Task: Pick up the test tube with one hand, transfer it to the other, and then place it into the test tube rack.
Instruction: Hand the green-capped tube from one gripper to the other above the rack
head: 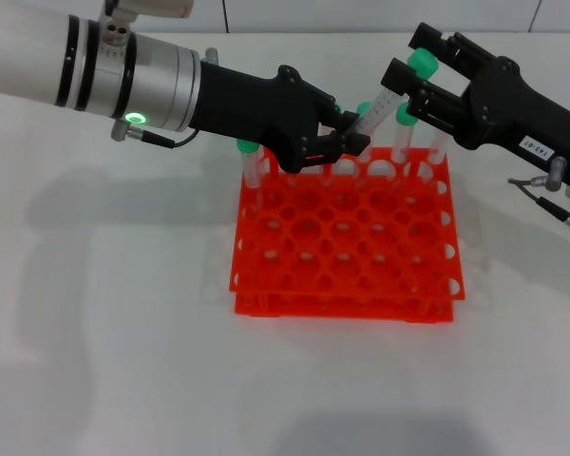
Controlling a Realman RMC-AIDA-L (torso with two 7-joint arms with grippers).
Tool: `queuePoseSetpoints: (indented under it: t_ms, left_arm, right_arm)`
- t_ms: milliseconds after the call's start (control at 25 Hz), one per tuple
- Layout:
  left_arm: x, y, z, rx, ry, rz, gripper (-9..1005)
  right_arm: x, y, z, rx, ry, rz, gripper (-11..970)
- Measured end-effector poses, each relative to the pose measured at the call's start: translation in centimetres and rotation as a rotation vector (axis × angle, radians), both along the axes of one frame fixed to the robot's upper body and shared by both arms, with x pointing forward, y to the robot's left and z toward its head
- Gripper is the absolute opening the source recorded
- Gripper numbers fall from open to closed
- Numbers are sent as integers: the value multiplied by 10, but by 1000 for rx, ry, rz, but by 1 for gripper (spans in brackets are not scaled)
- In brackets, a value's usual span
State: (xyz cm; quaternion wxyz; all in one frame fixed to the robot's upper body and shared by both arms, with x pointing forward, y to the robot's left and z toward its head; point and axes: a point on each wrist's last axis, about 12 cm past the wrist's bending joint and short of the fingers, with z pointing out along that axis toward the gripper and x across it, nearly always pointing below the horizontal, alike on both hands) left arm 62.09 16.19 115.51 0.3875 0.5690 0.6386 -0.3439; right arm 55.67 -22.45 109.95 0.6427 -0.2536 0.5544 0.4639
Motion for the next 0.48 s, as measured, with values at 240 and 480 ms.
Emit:
queuePoseSetpoints:
  t_ms: [240, 480]
  left_arm:
    - [-1, -2, -1, -2, -1, -4, 182]
    - [-1, -2, -1, 2, 2, -4, 182]
  right_arm:
    - [-1, 1, -1, 2, 1, -1, 617]
    - [-1, -1, -1, 4, 1, -9, 383]
